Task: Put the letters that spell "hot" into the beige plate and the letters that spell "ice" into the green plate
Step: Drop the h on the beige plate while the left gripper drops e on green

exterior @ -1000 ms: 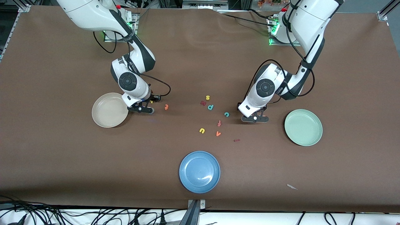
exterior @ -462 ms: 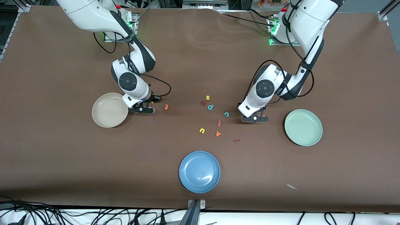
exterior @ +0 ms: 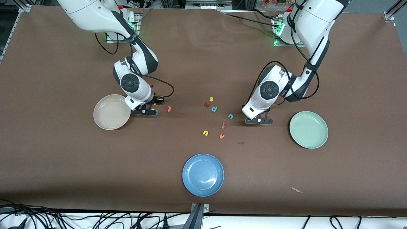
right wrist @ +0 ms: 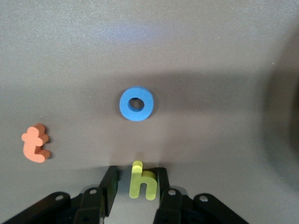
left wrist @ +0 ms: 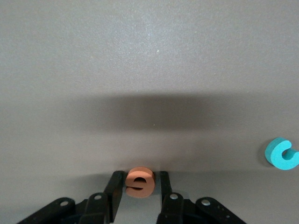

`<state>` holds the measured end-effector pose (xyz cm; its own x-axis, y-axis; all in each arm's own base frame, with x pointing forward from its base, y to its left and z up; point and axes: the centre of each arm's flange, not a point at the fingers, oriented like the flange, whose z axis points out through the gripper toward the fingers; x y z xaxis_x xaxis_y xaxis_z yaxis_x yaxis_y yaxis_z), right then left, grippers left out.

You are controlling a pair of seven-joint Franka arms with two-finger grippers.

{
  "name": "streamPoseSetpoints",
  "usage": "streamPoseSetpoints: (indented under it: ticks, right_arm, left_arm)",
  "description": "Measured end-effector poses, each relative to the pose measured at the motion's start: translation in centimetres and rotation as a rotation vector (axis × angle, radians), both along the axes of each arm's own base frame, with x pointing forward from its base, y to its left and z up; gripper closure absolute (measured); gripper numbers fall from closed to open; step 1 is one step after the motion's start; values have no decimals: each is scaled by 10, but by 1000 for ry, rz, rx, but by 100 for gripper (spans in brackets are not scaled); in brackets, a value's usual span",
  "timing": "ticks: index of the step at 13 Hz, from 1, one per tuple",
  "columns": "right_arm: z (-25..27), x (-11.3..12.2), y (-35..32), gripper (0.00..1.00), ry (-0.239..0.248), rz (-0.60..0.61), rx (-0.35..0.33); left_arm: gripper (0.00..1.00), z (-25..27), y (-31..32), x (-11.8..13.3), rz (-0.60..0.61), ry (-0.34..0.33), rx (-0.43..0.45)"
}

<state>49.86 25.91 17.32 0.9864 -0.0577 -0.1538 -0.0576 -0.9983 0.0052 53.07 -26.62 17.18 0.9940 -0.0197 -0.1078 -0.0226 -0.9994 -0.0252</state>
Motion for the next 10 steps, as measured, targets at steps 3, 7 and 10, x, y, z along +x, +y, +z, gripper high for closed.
streamPoseSetpoints:
  ticks: [3,7,10]
  right_arm:
    - [0,0,0,62,0,2,0]
    - [1,0,0,74,-1,1,0]
    - [1,0,0,74,0,1,0]
  left_arm:
    - [71,0,-1,0,-1,-1,-1]
    - [71,1,4,3,3,-1,-1]
    - [71,7,28,18,26,27,19]
